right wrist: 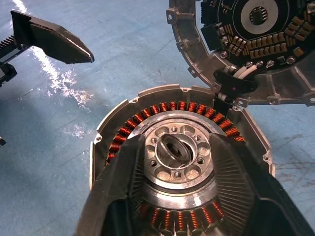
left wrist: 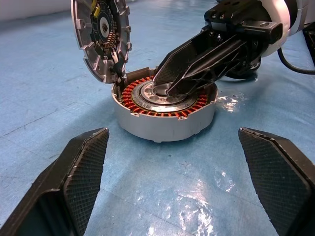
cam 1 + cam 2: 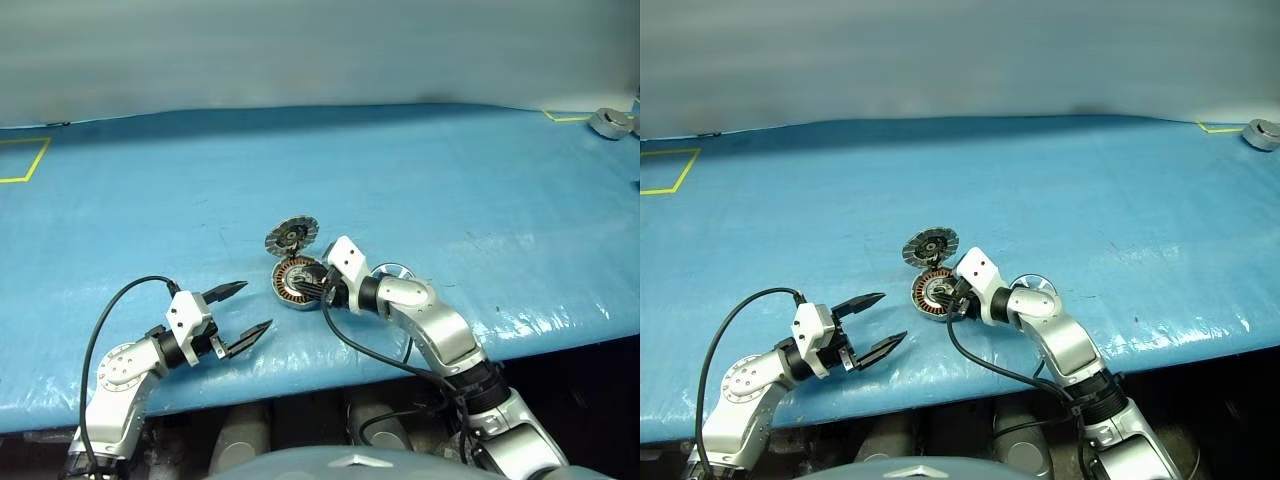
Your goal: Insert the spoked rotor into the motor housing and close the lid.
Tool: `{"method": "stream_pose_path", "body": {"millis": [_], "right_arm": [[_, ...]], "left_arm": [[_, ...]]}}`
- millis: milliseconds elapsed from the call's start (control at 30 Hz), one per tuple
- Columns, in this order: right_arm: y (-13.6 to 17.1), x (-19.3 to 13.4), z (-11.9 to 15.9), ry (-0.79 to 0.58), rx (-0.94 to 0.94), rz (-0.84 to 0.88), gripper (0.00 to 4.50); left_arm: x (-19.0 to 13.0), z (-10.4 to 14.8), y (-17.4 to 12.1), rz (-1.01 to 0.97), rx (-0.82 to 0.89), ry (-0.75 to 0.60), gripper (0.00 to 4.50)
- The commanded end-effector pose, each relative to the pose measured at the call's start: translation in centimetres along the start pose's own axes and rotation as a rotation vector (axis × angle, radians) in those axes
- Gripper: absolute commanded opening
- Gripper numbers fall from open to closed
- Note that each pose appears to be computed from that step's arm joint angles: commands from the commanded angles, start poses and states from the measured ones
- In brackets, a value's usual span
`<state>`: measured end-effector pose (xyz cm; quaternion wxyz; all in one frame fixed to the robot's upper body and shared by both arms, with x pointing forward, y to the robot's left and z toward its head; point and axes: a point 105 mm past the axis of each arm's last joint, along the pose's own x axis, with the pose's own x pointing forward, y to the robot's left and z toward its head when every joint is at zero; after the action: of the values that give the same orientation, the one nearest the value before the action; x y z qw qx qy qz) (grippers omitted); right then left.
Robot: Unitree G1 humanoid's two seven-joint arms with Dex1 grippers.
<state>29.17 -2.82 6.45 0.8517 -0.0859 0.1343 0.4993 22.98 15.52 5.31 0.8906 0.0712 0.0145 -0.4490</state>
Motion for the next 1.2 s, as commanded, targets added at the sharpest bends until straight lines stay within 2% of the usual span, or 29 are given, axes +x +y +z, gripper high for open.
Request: {"method": "stream_pose_path", "body": {"millis": [33, 167, 533, 967, 1000, 1200], "right_arm": [[0.0, -0.1, 0.6, -0.027, -0.010, -0.002, 3.27], [0.0, -0.2, 1.2, -0.047, -0.018, 0.000, 4.48], [0.2, -0.5, 2.4, -0.109, 0.012, 0.009, 4.48], [-0.2, -1.1, 2.6, -0.116, 0.007, 0.010, 0.22], [-0.1, -1.0, 2.6, -0.114, 0.003, 0.012, 0.07], [-0.7, -1.3, 2.5, -0.098, -0.012, -0.020, 0.07]], "left_arm": [[0.0, 0.4, 0.3, 0.016, 0.021, -0.021, 4.50], [0.1, 0.4, 0.3, 0.019, 0.020, -0.021, 4.50], [0.2, 0.3, 0.3, 0.023, 0.017, -0.024, 4.50], [0.2, 0.2, 0.1, 0.028, 0.017, -0.027, 4.50], [0.2, 0.2, 0.1, 0.028, 0.017, -0.027, 4.50], [0.2, 0.2, 0.1, 0.033, 0.018, -0.028, 4.50]]}}
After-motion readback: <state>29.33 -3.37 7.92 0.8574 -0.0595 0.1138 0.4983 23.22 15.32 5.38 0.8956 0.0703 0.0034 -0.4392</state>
